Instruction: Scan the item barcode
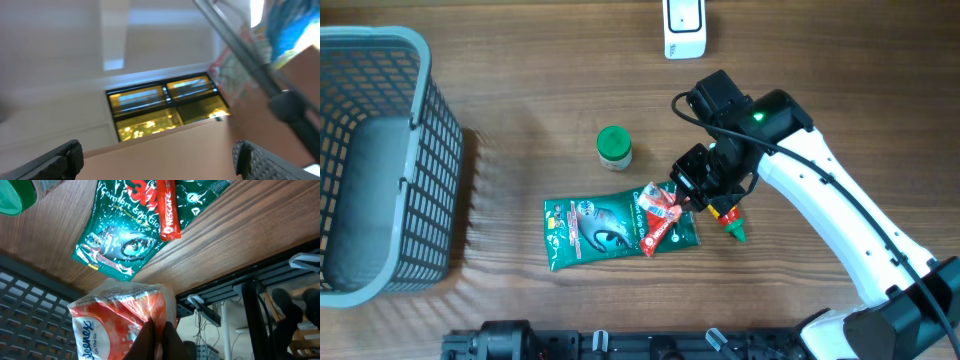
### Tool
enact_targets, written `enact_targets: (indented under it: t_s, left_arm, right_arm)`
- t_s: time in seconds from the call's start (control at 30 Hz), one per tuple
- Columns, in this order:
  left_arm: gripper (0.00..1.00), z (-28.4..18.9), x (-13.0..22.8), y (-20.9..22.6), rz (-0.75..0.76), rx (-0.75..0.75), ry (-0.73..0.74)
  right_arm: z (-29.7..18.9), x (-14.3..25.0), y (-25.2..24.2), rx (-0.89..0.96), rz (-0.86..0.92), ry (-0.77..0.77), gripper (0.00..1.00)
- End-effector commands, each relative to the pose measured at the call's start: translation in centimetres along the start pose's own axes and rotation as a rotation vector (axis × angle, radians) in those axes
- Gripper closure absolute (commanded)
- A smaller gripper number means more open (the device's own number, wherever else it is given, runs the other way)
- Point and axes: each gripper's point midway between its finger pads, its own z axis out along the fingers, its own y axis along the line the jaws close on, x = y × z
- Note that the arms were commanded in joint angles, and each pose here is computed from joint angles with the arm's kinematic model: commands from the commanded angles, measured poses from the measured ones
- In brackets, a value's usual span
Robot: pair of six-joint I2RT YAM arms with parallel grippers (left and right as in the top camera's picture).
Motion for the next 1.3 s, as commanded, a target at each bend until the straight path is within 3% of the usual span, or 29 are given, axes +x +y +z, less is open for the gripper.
enact_targets:
  t_s: [0.0, 0.23, 0.33, 0.43, 0.53, 0.6, 0.67, 0.8, 0.93, 1.1, 1.17, 1.27]
  left_arm:
    - [0.0, -1.3, -1.5, -1.5, -0.034, 0.097, -0.051]
    - [0.0, -2.4, -2.8, -1.6, -0.008, 0.063, -0.081]
    - [0.0, -2.3, -2.1, 1.7, -0.005, -0.144, -0.072]
    - [0.0, -2.4, 0.5, 4.9, -0.002, -0.332, -0.032]
    - [0.0, -2.7, 5.0, 7.8, -0.028, -0.484, 0.07]
    - [0.0, -4.4, 13.2, 8.6, -0.107, -0.553, 0.358]
    - [0.0, -6.6, 18.9, 7.8, -0.248, -0.588, 0.541]
    - [0.0, -10.8, 27.0, 7.9, -0.475, -0.777, 0.666]
    - [0.0, -12.7, 31.9, 7.3, -0.503, -0.801, 0.715]
    - [0.0, -16.7, 39.3, 4.6, -0.549, -0.772, 0.845]
    - [0.0, -18.3, 41.0, 3.7, -0.567, -0.779, 0.895]
    - [0.0, -20.0, 42.6, 2.9, -0.631, -0.822, 0.934]
  right_arm:
    - [-1.1, 1.5, 0.2, -0.04, -0.014, 0.017, 0.96]
    - [-1.3, 2.0, -0.2, -0.034, -0.056, 0.019, 0.96]
    - [-1.6, 1.9, -0.5, -0.034, -0.095, 0.006, 0.96]
    - [-2.4, -0.1, -1.0, -0.029, -0.105, -0.139, 0.96]
    - [-3.1, -1.1, -0.8, -0.046, -0.104, -0.198, 0.96]
    - [-3.4, -1.8, -0.7, -0.058, -0.099, -0.215, 0.96]
    - [-3.7, -2.4, -0.8, -0.059, -0.084, -0.231, 0.96]
    - [-4.4, -4.6, -0.6, -0.059, -0.079, -0.349, 0.96]
    - [-4.6, -4.9, 0.3, -0.082, -0.152, -0.372, 0.96]
    - [-3.8, -1.3, 1.5, -0.15, -0.285, -0.17, 0.96]
    - [-3.8, -1.0, 2.0, -0.166, -0.359, -0.156, 0.96]
    - [-5.4, -6.0, 3.2, -0.116, -0.492, -0.47, 0.96]
